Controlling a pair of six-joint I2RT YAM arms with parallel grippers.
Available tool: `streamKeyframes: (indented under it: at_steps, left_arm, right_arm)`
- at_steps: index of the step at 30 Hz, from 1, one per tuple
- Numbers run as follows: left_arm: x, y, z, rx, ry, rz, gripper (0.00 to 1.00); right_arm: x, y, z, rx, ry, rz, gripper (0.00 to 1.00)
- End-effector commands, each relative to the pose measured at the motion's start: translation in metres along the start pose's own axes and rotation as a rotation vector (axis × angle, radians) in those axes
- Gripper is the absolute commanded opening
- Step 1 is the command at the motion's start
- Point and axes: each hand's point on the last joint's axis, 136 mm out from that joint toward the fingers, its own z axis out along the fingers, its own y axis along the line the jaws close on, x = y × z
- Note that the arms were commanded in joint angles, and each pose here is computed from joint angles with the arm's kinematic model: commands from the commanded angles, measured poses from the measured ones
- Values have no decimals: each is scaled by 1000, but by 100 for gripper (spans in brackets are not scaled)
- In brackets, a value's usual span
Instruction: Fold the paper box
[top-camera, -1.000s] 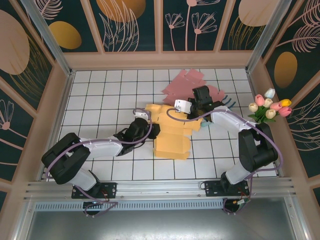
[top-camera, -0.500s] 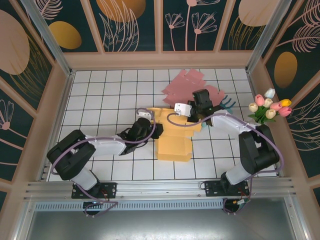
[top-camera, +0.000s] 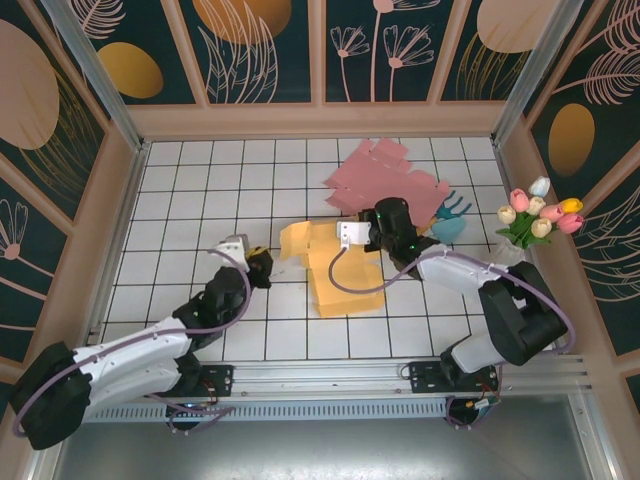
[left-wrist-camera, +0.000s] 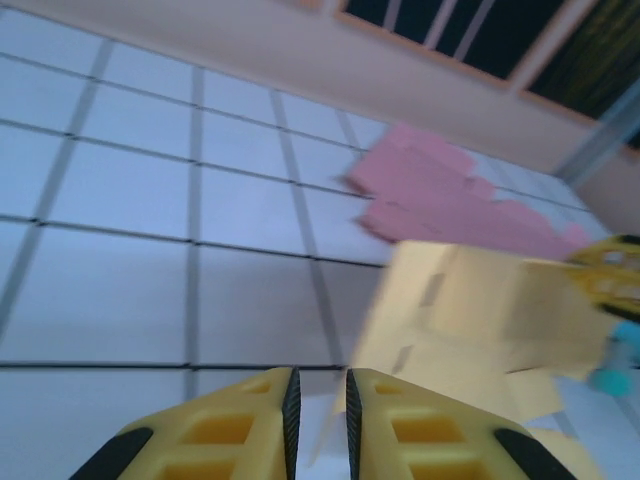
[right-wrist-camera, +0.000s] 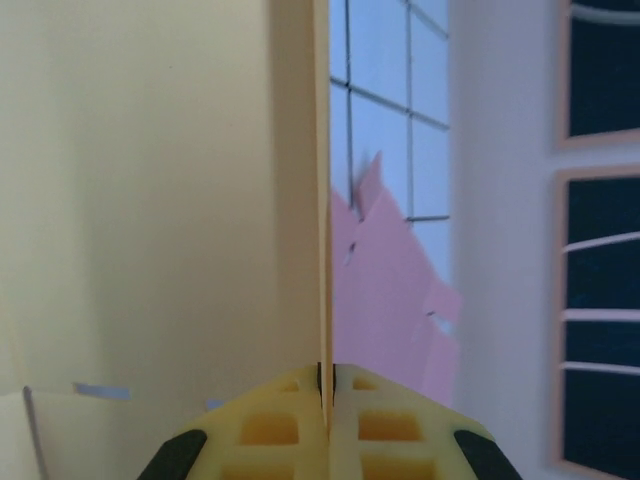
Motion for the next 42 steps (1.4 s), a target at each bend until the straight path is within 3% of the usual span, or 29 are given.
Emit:
streamKeyframes:
  at_steps: [1,6,12,36,42]
  left_arm:
    - [-4,35,-11,-131,-98,29,22]
    - [-4,33,-11,-113,-103,52,22]
    - [6,43,-10,-139,-105,86,22]
    - [32,26,16,-77,-28,215,23]
    - [32,30,23,-123,-30,265,23]
  right_arm:
    - [-15,-38,-14,231,-12,-110,0]
    - [-22,-39,-19,346,7,-220,0]
    - [-33,-30,-19,365,-12,-247,0]
    - [-17,30,8,312,40,-268,0]
    - [-15,38,10,288,51,-292,0]
